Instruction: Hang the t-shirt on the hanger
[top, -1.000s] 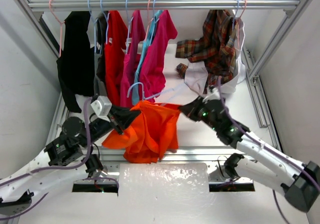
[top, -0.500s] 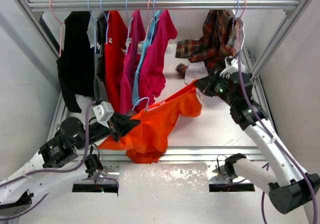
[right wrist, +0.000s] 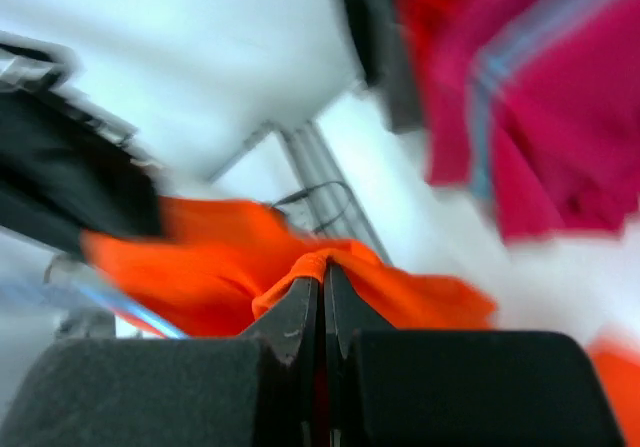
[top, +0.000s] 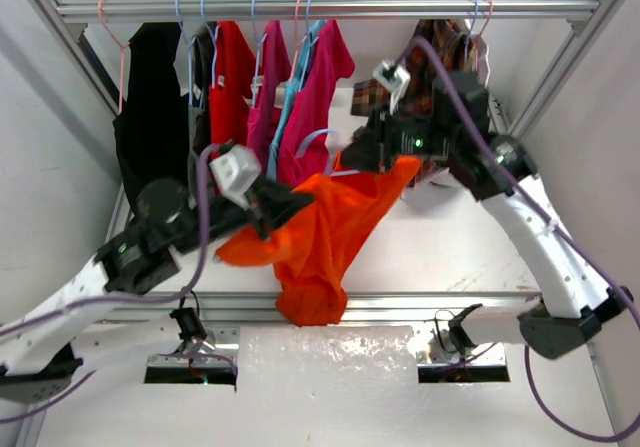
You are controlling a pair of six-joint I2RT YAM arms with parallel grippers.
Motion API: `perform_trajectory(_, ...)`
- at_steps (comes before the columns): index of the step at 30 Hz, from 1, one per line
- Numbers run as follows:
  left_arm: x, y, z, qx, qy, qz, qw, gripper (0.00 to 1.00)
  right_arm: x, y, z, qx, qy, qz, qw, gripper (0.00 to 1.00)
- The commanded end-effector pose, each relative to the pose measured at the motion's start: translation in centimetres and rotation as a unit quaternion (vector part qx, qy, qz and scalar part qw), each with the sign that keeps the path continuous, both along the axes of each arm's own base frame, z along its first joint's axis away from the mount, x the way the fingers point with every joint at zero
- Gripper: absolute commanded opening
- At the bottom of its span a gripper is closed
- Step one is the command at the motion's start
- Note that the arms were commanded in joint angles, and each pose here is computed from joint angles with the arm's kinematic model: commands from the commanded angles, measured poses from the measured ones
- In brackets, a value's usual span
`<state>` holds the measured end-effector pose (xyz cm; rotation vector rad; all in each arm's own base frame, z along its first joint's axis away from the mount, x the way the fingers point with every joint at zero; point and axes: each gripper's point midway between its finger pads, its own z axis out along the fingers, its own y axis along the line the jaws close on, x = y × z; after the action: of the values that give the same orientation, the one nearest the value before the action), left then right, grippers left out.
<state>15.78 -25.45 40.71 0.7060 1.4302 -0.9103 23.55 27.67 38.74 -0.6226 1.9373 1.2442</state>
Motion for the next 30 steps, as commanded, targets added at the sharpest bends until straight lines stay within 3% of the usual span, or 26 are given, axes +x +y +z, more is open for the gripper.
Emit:
perform_trajectory(1, -0.1, -3.6, 7.1, -0.056, -0.081, -0.064, 0.993, 0.00, -5.6, 0.3, 7.1, 0.032, -0.069, 0.123, 0.989, 0.00)
perform_trajectory(4, 0.2, -4.9, 6.5, -0.044, -0.092, -0.089, 0.991, 0.00, -2.7, -1.5, 2.7, -0.053, -0.067, 0.033, 0.996, 0.00)
perform_trajectory(6, 0.6, -5.5, 3.7, -0.027, -0.071, -0.101, 0.992, 0.00, -1.5, -2.9, 0.4, -0.082, -0.074, -0.024, 0.994, 0.00)
perform_trajectory(7, 0.1, -5.2, 4.6, -0.060, -0.072, -0.105, 0.990, 0.00, -2.1, -3.5, -0.8, -0.081, -0.084, -0.029, 0.993, 0.02)
perform_trajectory(9, 0.2, -5.2, 2.1, -0.062, -0.058, -0.102, 0.991, 0.00, -3.1, -3.7, -1.5, -0.069, -0.093, -0.020, 0.993, 0.08)
perform_trajectory(13, -1.5, -4.2, 2.3, -0.104, -0.075, -0.124, 0.984, 0.00, -5.1, -4.2, -3.8, -0.058, -0.100, 0.004, 0.993, 0.14)
perform_trajectory(18, -1.9, -4.1, 1.0, -0.118, -0.077, -0.130, 0.981, 0.00, -5.7, -5.2, -6.1, -0.068, -0.110, -0.011, 0.992, 0.30)
perform_trajectory(21, -1.6, -4.5, -0.5, -0.119, -0.065, -0.131, 0.982, 0.00, -5.2, -6.3, -5.9, -0.078, -0.129, -0.047, 0.987, 0.52)
perform_trajectory(30, -2.5, -5.2, -3.9, -0.115, -0.055, -0.171, 0.977, 0.00, -6.3, -6.9, -2.9, -0.049, -0.229, -0.034, 0.971, 0.73)
